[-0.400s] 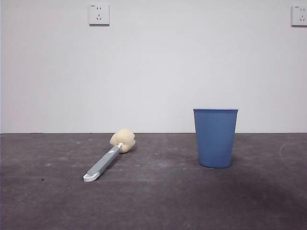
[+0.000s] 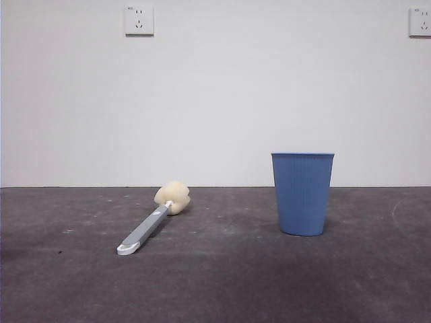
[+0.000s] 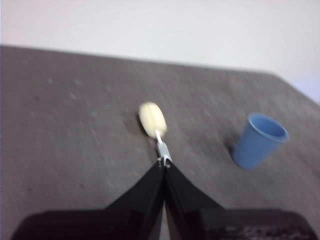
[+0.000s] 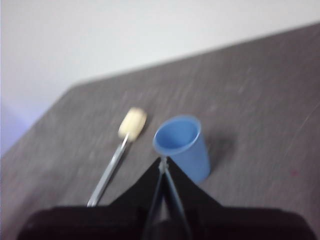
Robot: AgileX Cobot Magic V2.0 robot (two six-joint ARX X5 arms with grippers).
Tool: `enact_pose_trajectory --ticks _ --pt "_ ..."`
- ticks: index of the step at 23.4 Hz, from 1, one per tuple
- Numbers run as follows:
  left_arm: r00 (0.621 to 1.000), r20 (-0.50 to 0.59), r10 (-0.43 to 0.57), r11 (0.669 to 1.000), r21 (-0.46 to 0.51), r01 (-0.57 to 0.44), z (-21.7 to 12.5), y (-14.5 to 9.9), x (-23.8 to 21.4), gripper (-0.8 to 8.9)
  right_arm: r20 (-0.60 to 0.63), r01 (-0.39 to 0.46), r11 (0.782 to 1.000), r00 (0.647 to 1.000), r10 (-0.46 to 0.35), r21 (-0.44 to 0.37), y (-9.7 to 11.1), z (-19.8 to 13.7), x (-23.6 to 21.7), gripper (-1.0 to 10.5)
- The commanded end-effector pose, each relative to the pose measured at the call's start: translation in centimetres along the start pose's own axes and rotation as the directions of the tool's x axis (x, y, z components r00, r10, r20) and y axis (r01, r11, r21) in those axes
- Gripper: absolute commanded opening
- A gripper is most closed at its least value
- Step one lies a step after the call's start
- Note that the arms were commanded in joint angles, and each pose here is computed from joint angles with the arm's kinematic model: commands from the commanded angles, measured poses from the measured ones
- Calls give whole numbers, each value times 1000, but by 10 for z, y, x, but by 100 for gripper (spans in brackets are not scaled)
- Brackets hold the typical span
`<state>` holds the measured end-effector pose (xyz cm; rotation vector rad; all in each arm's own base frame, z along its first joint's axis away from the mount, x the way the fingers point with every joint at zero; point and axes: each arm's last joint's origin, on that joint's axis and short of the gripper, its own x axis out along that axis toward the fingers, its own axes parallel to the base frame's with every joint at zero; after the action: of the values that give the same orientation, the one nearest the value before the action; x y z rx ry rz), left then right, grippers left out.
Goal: Pick up the cup brush,pick up the cup,insert the brush into the cup,clean the cup,put the cup brush back,put the cup back to the fixed position on the table
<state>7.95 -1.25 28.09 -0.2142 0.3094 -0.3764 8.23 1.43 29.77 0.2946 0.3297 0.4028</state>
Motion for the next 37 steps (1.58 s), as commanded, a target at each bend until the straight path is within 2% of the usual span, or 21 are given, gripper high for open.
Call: enact_pose_trajectory --ticks 1,8,15,17,18,19,21,22,30,34,37 --pt "994 -99 -38 997 57 44 11 -5 -3 -7 -124 -44 996 992 35 -72 5 11 -1 -11" --pt "943 -302 -138 985 61 163 31 -13 -8 -7 -387 -86 992 921 46 -89 11 20 -2 -11" --pt "895 -403 -190 977 10 212 33 -16 -11 -5 -545 -109 992 837 55 -68 11 11 -3 -10" --pt "895 -403 -189 978 10 210 33 -16 -11 1 -544 -109 992 837 55 -68 11 11 -3 10" --pt "896 -403 -188 978 8 208 33 -16 -11 25 -543 -108 992 838 54 -68 11 11 -3 69" --pt "896 -403 -187 978 5 206 33 -16 -11 138 -543 -108 992 838 54 -67 11 11 -3 211" --pt "894 -407 -185 979 -2 202 33 -16 -10 468 -543 -103 993 838 54 -61 11 11 -3 556" --pt "893 -410 -187 979 -7 202 34 -15 -9 531 -543 -102 993 838 54 -59 11 11 -3 630" --pt "871 -453 -188 981 -55 183 36 -8 10 534 -543 -102 993 838 54 -59 11 11 -3 630" --pt "867 -460 -189 982 -62 181 42 -6 35 534 -537 -99 994 842 54 -55 11 11 -2 630" --pt "845 -506 -174 984 -56 169 43 -13 67 534 -537 -98 994 842 54 -54 11 11 -2 630"
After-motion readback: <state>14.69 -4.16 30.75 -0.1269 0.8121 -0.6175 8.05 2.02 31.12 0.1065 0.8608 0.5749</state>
